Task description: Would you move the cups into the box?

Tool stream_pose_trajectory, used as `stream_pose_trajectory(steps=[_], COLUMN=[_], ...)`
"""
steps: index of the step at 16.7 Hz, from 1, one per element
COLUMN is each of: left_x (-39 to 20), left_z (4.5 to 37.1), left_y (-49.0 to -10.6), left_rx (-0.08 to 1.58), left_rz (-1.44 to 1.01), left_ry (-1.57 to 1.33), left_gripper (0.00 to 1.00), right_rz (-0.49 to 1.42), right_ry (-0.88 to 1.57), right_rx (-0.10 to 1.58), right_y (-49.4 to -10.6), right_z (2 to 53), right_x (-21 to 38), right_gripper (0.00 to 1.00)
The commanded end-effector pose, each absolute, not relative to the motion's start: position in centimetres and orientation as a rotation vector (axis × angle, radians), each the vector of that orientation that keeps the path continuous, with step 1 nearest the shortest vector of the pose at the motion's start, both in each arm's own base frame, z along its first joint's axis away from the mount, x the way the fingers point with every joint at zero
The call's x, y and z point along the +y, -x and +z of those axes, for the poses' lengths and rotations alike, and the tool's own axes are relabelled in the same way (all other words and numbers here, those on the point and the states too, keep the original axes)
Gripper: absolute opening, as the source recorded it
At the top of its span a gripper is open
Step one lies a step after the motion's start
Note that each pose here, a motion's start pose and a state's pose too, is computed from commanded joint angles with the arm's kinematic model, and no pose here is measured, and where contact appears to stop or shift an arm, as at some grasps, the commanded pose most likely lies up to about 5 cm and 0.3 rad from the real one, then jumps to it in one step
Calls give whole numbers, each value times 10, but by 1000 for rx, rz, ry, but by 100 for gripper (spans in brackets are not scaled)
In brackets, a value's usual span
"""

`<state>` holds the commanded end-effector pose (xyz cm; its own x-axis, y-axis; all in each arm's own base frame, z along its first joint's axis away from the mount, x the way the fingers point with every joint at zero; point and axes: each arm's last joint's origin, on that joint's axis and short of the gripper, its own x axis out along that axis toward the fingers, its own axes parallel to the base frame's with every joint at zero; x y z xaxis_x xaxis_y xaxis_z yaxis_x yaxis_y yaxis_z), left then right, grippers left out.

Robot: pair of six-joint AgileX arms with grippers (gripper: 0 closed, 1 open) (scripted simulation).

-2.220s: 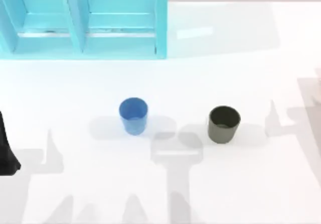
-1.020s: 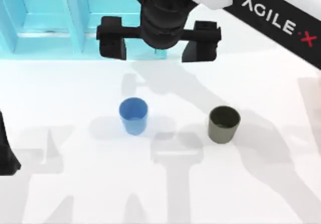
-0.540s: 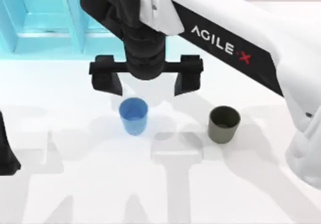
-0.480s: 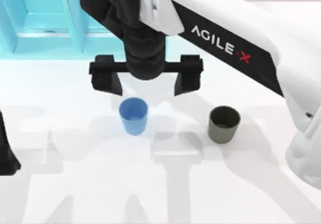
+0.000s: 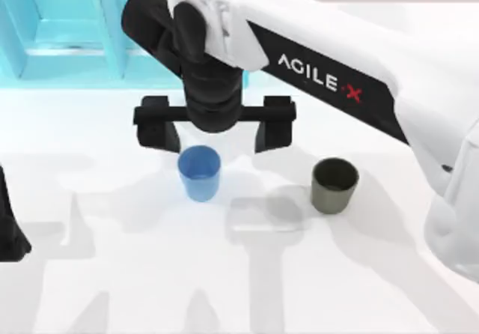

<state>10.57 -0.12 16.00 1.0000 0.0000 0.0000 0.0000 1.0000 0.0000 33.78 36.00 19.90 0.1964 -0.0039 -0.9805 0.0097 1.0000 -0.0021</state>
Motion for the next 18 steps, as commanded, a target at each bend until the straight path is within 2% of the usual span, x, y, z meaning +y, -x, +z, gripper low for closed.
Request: stream_pose_trajectory(steps=[5,10,18], left_x=[-1,-1,-1], left_z=[160,160,160], left_y=[-106,-106,-106], left_rx=[0,0,0], left_rz=[0,0,0], left_ry=[0,0,0], left_gripper=[100,100,100], right_rz=[-7,-8,-8], right_ry=[-9,-7,-7], right_rx=[1369,1371,1371], right_y=[-348,-348,-348], right_z=[141,134,134], right_x=[359,358,358], right_gripper=[100,100,40])
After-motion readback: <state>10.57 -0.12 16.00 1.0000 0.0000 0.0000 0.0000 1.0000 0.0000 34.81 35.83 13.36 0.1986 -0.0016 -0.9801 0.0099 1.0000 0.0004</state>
